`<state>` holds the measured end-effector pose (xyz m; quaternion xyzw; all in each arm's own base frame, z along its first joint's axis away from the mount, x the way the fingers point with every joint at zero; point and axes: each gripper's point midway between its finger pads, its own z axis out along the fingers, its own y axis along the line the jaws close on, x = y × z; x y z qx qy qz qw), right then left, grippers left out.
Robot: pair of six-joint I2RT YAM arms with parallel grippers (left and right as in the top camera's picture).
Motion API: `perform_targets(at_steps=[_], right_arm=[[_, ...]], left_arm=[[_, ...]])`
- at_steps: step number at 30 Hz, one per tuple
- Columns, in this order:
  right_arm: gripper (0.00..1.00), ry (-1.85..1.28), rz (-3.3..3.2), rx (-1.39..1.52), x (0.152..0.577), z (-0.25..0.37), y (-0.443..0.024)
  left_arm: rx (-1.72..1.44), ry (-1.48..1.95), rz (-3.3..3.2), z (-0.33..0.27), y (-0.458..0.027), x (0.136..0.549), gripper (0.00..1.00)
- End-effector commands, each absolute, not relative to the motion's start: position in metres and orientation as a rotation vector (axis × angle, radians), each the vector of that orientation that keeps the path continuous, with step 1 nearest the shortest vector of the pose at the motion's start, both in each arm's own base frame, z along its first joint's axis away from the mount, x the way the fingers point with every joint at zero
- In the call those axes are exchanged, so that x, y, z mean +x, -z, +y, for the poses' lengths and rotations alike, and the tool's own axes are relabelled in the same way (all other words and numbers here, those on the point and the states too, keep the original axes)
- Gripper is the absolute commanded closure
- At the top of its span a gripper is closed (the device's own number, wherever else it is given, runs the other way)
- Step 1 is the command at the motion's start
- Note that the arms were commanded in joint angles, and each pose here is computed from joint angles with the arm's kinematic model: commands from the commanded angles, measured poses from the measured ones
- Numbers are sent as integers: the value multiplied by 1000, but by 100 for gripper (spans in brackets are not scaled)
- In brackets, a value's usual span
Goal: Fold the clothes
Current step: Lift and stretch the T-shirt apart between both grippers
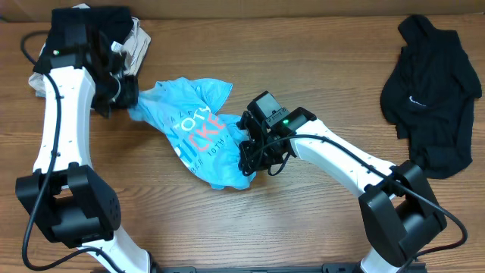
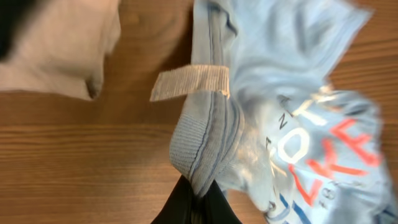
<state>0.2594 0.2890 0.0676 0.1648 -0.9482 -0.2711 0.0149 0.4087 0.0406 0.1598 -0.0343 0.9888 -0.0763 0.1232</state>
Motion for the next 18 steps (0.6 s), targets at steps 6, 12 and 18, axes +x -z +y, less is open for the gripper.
perform_targets(at_steps=[6, 12, 18], right_arm=[[96, 928, -3035, 378, 289, 263, -111], [96, 1003, -3246, 182, 318, 178, -217], [96, 982, -3487, 0, 297, 100, -313]], left_arm=[[-3, 189, 2589, 29, -293, 435, 96], [3, 144, 2350, 26, -395, 417, 96], [23, 103, 2102, 18, -485, 364, 96]])
